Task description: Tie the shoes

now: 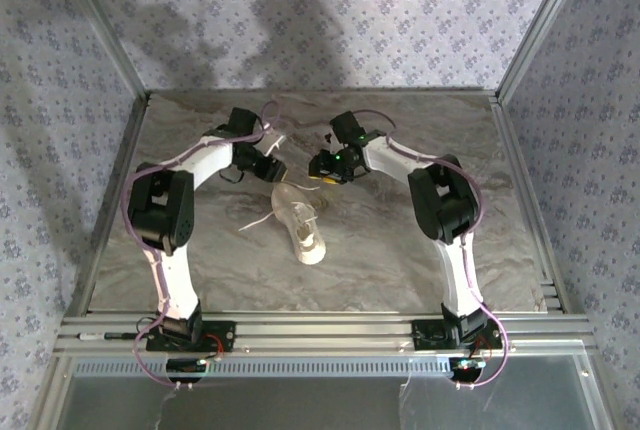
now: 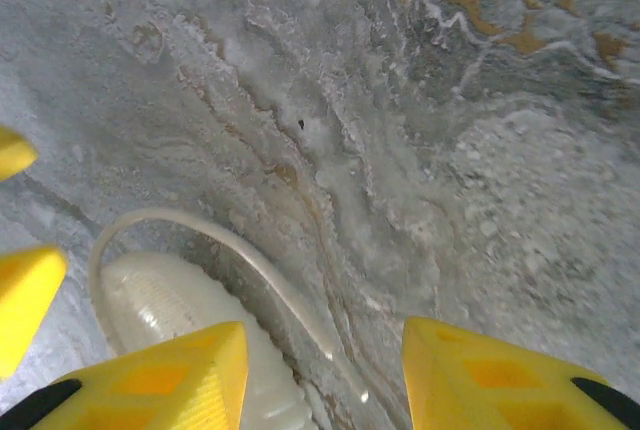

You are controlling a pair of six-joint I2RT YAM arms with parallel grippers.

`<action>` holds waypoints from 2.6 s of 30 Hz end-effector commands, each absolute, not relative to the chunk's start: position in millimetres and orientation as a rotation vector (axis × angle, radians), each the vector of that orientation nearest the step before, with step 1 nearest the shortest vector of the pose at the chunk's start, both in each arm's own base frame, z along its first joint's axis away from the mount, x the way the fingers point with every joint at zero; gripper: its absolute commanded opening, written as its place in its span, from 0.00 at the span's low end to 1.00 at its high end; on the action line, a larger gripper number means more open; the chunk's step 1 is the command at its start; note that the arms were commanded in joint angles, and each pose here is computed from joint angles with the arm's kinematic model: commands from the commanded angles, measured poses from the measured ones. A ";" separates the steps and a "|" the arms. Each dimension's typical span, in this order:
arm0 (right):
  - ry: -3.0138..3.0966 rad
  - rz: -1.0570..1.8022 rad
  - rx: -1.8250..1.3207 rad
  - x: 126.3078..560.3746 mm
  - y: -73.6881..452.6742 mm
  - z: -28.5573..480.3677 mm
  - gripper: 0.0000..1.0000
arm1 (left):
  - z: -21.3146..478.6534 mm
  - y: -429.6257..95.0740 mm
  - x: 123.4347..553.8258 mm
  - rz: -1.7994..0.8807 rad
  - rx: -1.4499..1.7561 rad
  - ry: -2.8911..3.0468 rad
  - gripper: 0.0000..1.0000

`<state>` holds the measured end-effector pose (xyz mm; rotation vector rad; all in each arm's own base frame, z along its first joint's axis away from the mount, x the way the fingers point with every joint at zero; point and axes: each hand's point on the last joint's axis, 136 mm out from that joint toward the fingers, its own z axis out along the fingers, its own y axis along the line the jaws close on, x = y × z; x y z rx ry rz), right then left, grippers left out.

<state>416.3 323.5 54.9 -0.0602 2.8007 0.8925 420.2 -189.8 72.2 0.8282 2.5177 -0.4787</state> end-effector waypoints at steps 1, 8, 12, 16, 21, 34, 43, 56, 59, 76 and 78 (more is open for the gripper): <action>2.864 0.903 -0.064 408.2 331.6 45.2 0.44 | 93.1 -191.7 418.6 -0.478 0.802 2.463 0.52; 2.909 0.925 -0.071 401.4 340.7 33.9 0.41 | 101.8 -188.3 416.6 -0.461 0.785 2.451 0.52; 2.920 0.924 -0.091 395.3 345.8 33.1 0.37 | 105.0 -186.2 416.5 -0.450 0.779 2.447 0.52; 2.916 0.902 -0.107 396.7 346.4 33.1 0.24 | 106.4 -185.0 415.7 -0.448 0.776 2.445 0.52; 2.901 0.858 -0.159 401.9 346.7 44.3 0.18 | 109.5 -182.2 413.2 -0.437 0.772 2.443 0.52; 2.639 0.719 -0.539 426.2 346.8 123.0 0.00 | 163.0 -167.3 416.8 -0.575 0.633 2.321 0.53; 2.324 0.810 -0.890 405.3 361.8 192.9 0.00 | 206.4 -174.2 405.2 -0.786 0.653 2.100 0.57; 2.079 0.957 -1.048 378.5 360.1 231.6 0.00 | 231.8 -197.7 384.9 -0.947 0.903 1.823 0.58; 2.028 0.986 -1.094 372.6 360.2 238.6 0.00 | 238.0 -204.5 371.7 -0.950 1.044 1.678 0.58; 1.940 1.056 -1.176 361.6 360.2 250.1 0.00 | 215.4 -239.7 368.3 -1.029 1.286 1.573 0.53; 1.942 1.056 -1.174 361.4 359.9 249.8 0.00 | 210.8 -241.3 369.3 -1.040 1.287 1.581 0.52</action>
